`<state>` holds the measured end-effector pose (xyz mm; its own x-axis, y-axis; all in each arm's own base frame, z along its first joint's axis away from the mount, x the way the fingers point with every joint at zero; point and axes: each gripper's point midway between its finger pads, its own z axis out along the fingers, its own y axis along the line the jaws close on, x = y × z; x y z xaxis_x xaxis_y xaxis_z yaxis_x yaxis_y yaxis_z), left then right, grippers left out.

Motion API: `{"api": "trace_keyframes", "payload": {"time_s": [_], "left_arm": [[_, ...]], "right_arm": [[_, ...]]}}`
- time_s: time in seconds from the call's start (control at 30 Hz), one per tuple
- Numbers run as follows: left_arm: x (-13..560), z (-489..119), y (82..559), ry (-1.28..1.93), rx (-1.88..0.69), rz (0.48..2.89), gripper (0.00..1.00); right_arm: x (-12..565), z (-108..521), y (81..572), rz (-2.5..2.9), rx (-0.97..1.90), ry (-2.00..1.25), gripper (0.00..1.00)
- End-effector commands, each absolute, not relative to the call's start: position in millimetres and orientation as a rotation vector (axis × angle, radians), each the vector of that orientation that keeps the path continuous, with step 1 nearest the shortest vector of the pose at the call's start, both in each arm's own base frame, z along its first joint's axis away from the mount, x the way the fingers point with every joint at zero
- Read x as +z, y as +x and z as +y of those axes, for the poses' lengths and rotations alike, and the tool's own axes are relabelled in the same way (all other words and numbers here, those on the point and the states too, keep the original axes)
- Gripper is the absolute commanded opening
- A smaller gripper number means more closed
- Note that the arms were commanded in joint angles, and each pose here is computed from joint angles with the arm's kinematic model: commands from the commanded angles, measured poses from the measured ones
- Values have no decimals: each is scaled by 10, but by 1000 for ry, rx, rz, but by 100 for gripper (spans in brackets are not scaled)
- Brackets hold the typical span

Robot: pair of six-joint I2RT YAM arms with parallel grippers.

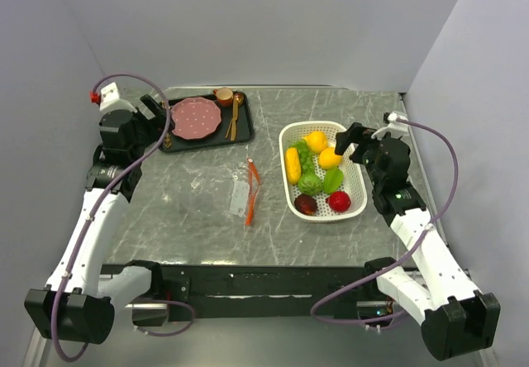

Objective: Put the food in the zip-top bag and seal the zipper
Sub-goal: Pick up the zipper food storage bag at the center of the board.

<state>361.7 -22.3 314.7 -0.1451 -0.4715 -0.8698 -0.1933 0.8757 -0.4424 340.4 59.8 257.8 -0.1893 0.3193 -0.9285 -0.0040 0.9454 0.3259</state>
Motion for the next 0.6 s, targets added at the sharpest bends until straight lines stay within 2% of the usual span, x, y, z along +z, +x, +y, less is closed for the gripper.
{"api": "trace_keyframes", "payload": {"time_s": [0.0, 0.03, 0.17, 0.23, 0.57], "left_arm": [[3190, -306, 3418, -671, -413, 1715, 99], [3123, -391, 3417, -542, -416, 1748, 99], [2980, -570, 3414, -417, -461, 1868, 99], [2943, -705, 3378, -317, -500, 1937, 99], [2585, -1090, 3426, -143, -440, 2091, 99]], "right_arm": [[2932, 999, 3402, 1711, 524, 119, 100], [2871, 1029, 3410, 1748, 530, 107, 100], [2778, 1003, 3479, 1761, 559, 217, 100], [2851, 1129, 3422, 1759, 616, 120, 100], [2424, 1067, 3480, 1978, 567, 252, 100]]}}
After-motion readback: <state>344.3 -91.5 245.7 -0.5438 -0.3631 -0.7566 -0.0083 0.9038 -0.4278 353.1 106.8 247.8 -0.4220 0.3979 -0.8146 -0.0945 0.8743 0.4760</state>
